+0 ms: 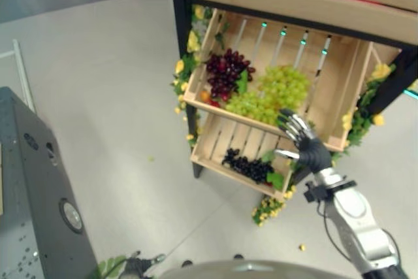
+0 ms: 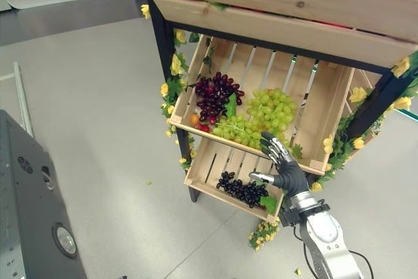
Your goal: Pick up the fruits from the basket on one side to the basket on the other side
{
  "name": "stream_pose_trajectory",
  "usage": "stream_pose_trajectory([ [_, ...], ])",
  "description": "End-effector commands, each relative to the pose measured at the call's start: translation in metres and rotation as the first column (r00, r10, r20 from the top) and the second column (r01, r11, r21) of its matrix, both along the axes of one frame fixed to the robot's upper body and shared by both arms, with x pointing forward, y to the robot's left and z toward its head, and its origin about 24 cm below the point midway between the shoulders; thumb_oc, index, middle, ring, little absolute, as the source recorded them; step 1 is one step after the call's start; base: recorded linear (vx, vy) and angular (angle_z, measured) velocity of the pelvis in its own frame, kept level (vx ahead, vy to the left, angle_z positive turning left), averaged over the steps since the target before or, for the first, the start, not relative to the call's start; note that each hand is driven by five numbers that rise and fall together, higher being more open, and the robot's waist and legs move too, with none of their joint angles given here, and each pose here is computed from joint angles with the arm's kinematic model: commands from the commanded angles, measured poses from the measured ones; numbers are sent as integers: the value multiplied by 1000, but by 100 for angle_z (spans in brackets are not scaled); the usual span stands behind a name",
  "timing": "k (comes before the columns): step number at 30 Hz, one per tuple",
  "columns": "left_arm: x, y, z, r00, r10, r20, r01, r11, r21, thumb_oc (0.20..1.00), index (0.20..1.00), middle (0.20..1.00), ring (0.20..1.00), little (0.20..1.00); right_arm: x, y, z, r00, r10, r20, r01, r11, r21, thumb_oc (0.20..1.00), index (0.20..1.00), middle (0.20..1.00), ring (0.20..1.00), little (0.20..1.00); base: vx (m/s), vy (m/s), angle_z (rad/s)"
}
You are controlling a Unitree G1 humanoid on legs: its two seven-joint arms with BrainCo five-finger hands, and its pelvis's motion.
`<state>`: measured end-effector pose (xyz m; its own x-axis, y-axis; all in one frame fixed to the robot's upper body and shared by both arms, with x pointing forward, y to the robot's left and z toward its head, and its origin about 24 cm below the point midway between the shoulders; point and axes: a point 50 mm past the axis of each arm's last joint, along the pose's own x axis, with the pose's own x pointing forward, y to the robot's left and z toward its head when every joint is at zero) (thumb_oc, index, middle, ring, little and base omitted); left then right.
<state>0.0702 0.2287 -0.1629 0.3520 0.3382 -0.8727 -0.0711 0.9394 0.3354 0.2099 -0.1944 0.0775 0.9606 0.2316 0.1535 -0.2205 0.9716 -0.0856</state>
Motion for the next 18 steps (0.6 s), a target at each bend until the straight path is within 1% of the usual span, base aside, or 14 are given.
stream_pose_trajectory([
  [1, 18, -8, 1, 998, 10, 59, -10, 1000, -13, 1000, 1000, 1000, 1000, 1000, -13, -9, -16, 998, -35, -61, 31, 998, -63, 1000, 1000, 1000, 1000, 1000, -34, -61, 0],
  [2, 19, -11, 1, 998, 11, 65, -9, 1000, -24, 1000, 1000, 1000, 1000, 1000, -15, -11, -22, 996, -42, -81, 34, 995, -96, 1000, 1000, 1000, 1000, 1000, -34, -60, 1],
  [3, 19, -11, 1, 998, 11, 65, -9, 1000, -24, 1000, 1000, 1000, 1000, 1000, -15, -11, -22, 996, -42, -80, 34, 995, -96, 1000, 1000, 1000, 1000, 1000, -39, -82, 0],
  [4, 20, -12, 1, 997, 13, 73, -11, 999, -35, 1000, 1000, 1000, 1000, 1000, -17, -16, -31, 991, -65, -116, 49, 989, -139, 1000, 1000, 1000, 1000, 1000, -18, -43, 1],
  [5, 20, -12, 1, 997, 13, 73, -11, 999, -35, 1000, 1000, 1000, 1000, 1000, -17, -16, -32, 991, -65, -116, 49, 989, -140, 1000, 1000, 1000, 1000, 1000, -22, -52, 5],
  [7, 20, -14, 0, 997, 22, 79, -18, 999, -46, 1000, 1000, 1000, 1000, 1000, -18, -19, -44, 982, -89, -167, 64, 987, -150, 1000, 1000, 1000, 1000, 1000, -16, -30, 5],
  [9, 20, -14, 0, 997, 22, 79, -18, 999, -46, 1000, 1000, 1000, 1000, 1000, -18, -19, -44, 982, -89, -167, 64, 987, -150, 1000, 1000, 1000, 1000, 1000, -12, -25, 0],
  [10, 19, -18, -1, 996, 36, 78, -30, 997, -73, 1000, 1000, 1000, 1000, 1000, -22, -25, -65, 960, -131, -249, 79, 975, -210, 1000, 1000, 1000, 1000, 1000, -27, -68, -2],
  [11, 17, -19, -2, 997, 43, 69, -37, 996, -86, 1000, 1000, 1000, 1000, 1000, -24, -29, -76, 946, -156, -285, 85, 965, -247, 1000, 1000, 1000, 1000, 1000, -27, -81, -3],
  [13, 16, -21, -2, 997, 47, 63, -40, 994, -99, 1000, 1000, 1000, 1000, 1000, -27, -32, -89, 923, -186, -336, 92, 957, -275, 1000, 1000, 1000, 1000, 1000, -4, -37, -1],
  [16, 14, -21, -3, 997, 54, 61, -47, 993, -113, 1000, 1000, 1000, 1000, 1000, -27, -34, -87, 927, -183, -326, 79, 948, -308, 1000, 1000, 1000, 1000, 1000, -1, -13, 3],
  [17, 12, -19, -3, 996, 66, 55, -60, 992, -110, 1000, 1000, 1000, 1000, 1000, -29, -34, -80, 937, -167, -306, 87, 962, -260, 1000, 1000, 1000, 1000, 1000, 1, -13, 3],
  [18, 12, -19, -3, 996, 65, 54, -59, 992, -110, 1000, 1000, 1000, 1000, 1000, -29, -34, -80, 937, -168, -308, 87, 962, -259, 1000, 1000, 1000, 1000, 1000, 4, -10, 4],
])
